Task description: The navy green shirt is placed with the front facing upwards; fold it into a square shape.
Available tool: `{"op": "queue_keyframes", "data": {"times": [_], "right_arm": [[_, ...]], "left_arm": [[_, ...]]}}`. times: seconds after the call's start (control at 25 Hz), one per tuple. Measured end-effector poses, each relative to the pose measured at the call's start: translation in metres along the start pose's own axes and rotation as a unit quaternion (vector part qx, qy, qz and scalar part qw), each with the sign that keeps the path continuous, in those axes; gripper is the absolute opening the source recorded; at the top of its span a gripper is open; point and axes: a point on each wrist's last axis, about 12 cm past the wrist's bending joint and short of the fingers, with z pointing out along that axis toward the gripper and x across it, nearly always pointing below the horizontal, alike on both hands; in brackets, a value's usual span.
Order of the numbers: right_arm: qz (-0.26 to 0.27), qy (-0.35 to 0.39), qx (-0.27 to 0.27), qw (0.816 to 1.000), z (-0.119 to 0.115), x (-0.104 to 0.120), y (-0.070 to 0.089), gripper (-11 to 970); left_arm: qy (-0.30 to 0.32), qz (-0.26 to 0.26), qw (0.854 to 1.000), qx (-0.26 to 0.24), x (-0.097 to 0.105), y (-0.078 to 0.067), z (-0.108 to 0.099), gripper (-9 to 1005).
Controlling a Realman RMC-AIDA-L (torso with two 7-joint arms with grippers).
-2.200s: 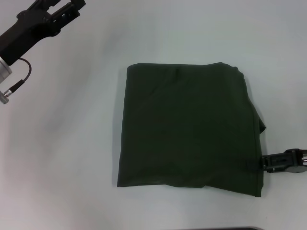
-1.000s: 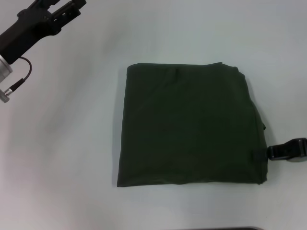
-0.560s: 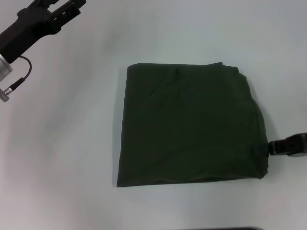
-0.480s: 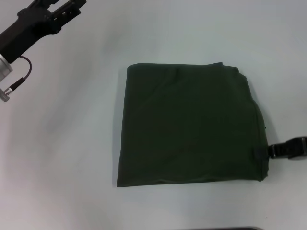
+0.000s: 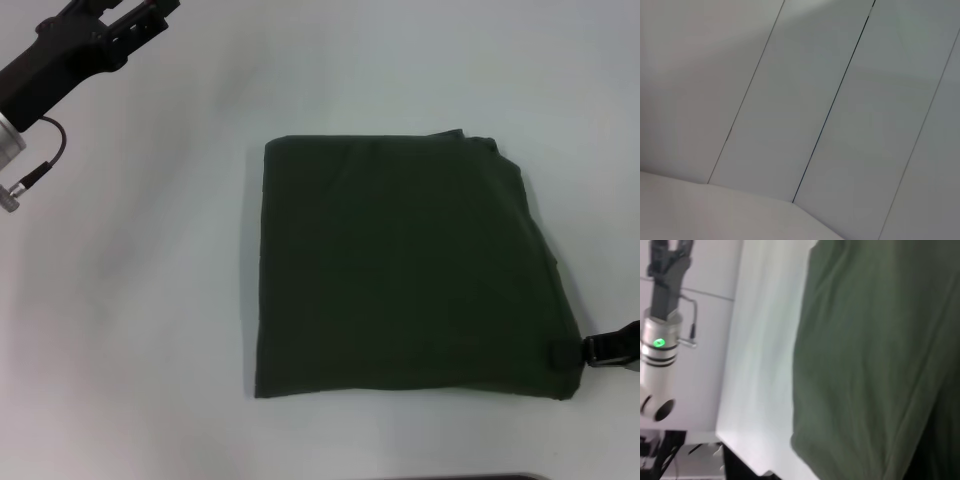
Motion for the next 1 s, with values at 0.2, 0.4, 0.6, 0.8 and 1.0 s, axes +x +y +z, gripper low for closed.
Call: {"op": "queue_keyframes", "data": {"times": [0.2,0.4,0.6,0.8,1.0], "right_arm": [[0.007,0.005,0.013,1.0,0.001,0.002,-0.004,11],[0.005,0.025,0.022,0.999,0.009,0.001,-0.004,12],[-0.001,0.034,0.024,0.999,0.012,0.0,-0.004,15],[0.005,0.029,0.031,0.999,0.008,0.0,-0.005,19],[0.012,0.019,0.04,0.999,0.004,0.001,-0.008,23]], "left_arm": [[0.0,0.0,1.0,0.0,0.0,0.0,0.0,903],[0.0,0.0,1.0,0.0,0.0,0.0,0.0,903],[0.0,0.001,1.0,0.0,0.0,0.0,0.0,903],[0.0,0.001,1.0,0.0,0.0,0.0,0.0,903],[0.001,0.002,1.0,-0.002,-0.001,0.001,0.001,903]]}}
